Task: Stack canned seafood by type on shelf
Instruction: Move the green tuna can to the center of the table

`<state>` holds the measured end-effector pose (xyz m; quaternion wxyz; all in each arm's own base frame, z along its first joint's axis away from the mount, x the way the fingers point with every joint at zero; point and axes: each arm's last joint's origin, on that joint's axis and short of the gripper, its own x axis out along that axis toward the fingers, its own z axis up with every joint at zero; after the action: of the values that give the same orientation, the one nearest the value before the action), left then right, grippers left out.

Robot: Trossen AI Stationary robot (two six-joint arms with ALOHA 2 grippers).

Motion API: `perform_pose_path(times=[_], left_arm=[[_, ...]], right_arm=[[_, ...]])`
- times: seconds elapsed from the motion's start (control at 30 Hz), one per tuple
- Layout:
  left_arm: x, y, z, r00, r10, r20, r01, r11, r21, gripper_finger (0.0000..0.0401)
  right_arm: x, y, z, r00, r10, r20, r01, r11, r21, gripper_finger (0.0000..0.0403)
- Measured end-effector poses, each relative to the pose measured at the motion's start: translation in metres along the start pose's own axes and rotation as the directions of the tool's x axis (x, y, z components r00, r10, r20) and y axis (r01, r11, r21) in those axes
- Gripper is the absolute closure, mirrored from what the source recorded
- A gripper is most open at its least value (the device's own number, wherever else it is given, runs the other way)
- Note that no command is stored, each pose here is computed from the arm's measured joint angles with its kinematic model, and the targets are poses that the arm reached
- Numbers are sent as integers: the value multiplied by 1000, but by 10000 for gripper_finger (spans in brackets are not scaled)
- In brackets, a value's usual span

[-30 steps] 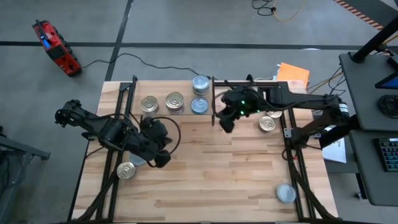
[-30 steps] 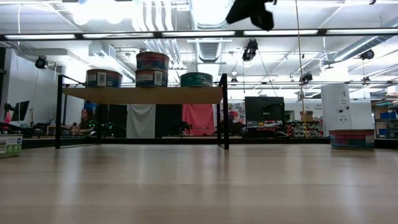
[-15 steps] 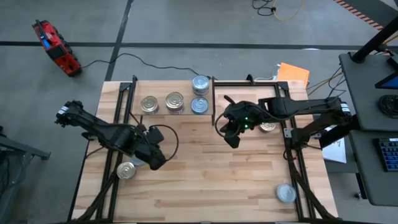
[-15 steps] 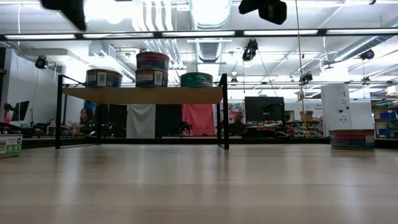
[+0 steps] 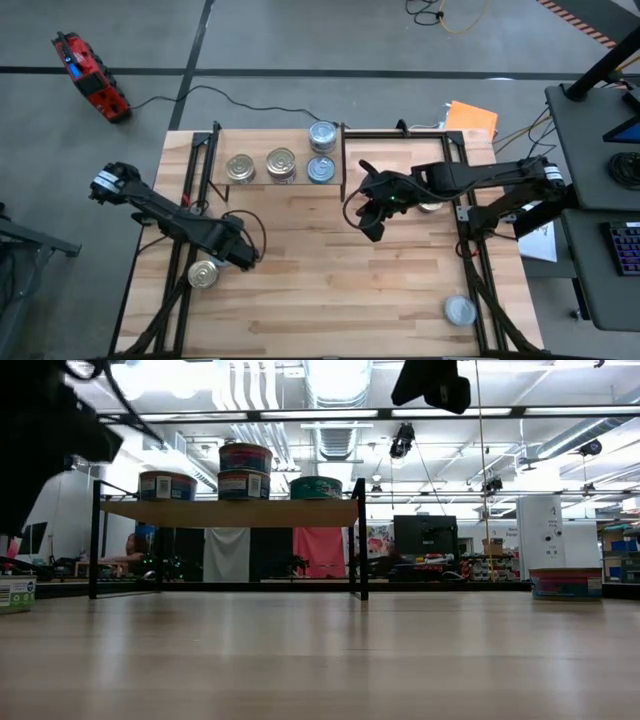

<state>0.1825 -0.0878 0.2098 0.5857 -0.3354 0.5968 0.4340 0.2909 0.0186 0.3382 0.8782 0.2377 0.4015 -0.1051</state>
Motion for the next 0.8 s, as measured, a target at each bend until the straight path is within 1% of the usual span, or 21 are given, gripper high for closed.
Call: perform_pose_path(times=[0.2,0.4,0.6,0.8], left_arm=[[25,6,-1,1000,28,2,-28,998,-58,401],[40,10,-1,1000,24,2,-24,997,-73,401],[47,7,-2,1000,-29,3,29,997,-76,401],[43,1,-2,996,-83,16,84,994,-77,401]], right_arm=[[2,0,0,1000,-5,5,5,1000,0,394],[2,0,1,1000,-4,22,4,1000,0,394],[2,0,1,1000,-3,25,3,1000,1,394],[2,1,2,1000,-1,28,1,1000,1,394]])
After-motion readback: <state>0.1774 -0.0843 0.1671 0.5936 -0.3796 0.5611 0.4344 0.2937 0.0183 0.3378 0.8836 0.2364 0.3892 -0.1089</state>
